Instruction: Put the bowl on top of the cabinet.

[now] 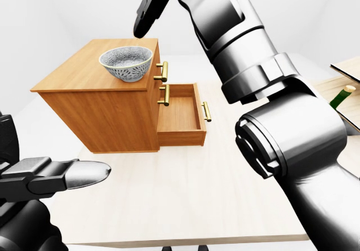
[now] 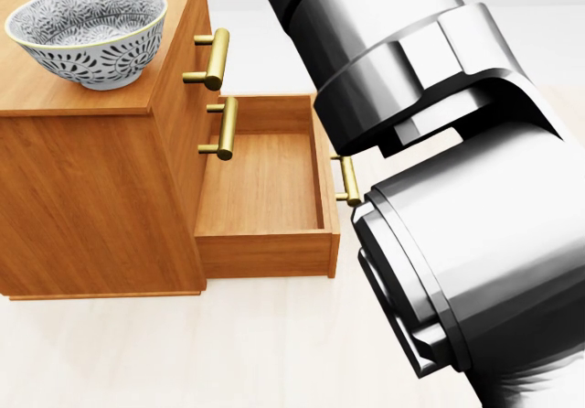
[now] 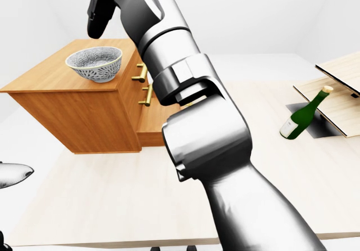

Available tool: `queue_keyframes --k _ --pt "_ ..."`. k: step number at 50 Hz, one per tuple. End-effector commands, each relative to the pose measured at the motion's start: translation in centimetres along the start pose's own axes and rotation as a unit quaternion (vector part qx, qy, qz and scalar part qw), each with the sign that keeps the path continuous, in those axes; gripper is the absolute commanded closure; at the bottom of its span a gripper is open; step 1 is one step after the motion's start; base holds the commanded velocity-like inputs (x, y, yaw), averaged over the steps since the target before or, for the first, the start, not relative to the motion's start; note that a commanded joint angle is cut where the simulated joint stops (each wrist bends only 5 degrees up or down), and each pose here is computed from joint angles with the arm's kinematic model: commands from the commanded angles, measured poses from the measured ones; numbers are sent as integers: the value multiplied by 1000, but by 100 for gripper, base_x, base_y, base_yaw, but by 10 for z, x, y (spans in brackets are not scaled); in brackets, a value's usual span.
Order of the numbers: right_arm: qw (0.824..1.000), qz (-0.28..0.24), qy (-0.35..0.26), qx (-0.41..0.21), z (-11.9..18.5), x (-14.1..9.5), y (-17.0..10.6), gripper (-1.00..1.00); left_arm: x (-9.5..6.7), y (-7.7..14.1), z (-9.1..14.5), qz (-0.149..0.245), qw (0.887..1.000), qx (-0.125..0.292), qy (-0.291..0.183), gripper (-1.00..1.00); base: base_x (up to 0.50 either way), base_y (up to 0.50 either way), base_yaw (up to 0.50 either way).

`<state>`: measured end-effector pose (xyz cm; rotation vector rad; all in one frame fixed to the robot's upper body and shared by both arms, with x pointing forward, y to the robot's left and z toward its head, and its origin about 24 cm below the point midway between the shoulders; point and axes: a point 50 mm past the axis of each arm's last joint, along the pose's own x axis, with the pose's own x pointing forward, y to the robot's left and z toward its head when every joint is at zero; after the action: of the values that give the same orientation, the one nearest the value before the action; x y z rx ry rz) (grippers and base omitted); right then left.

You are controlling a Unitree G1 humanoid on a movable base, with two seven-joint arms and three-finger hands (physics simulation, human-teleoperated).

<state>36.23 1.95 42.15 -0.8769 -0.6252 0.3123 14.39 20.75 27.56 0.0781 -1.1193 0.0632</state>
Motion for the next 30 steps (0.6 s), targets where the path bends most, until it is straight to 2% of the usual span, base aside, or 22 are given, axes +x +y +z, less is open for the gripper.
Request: queue_keyframes --k 1,7,11,15,24,30 --pt "996 -41 -74 3 25 -10 -21 -100 0 -1 -1 -2 1000 1 2 -100 0 0 0" --pt "988 -63 -143 -21 42 -29 -29 -100 -1 -2 -1 -3 1000 2 3 -100 0 0 0" --pt "977 -79 -192 -58 55 -51 -34 -100 -1 -2 -1 -4 1000 3 2 -100 0 0 0" --pt "969 -86 -214 -92 61 -67 -38 -100 -1 -2 0 -4 1000 4 1 -100 0 0 0" --pt "951 -112 -236 -167 72 -99 -55 -100 -1 -3 -1 -7 1000 6 4 -100 0 0 0" --pt "944 -118 -227 -207 72 -111 -62 -100 -1 -5 -1 -9 1000 6 4 -100 0 0 0"
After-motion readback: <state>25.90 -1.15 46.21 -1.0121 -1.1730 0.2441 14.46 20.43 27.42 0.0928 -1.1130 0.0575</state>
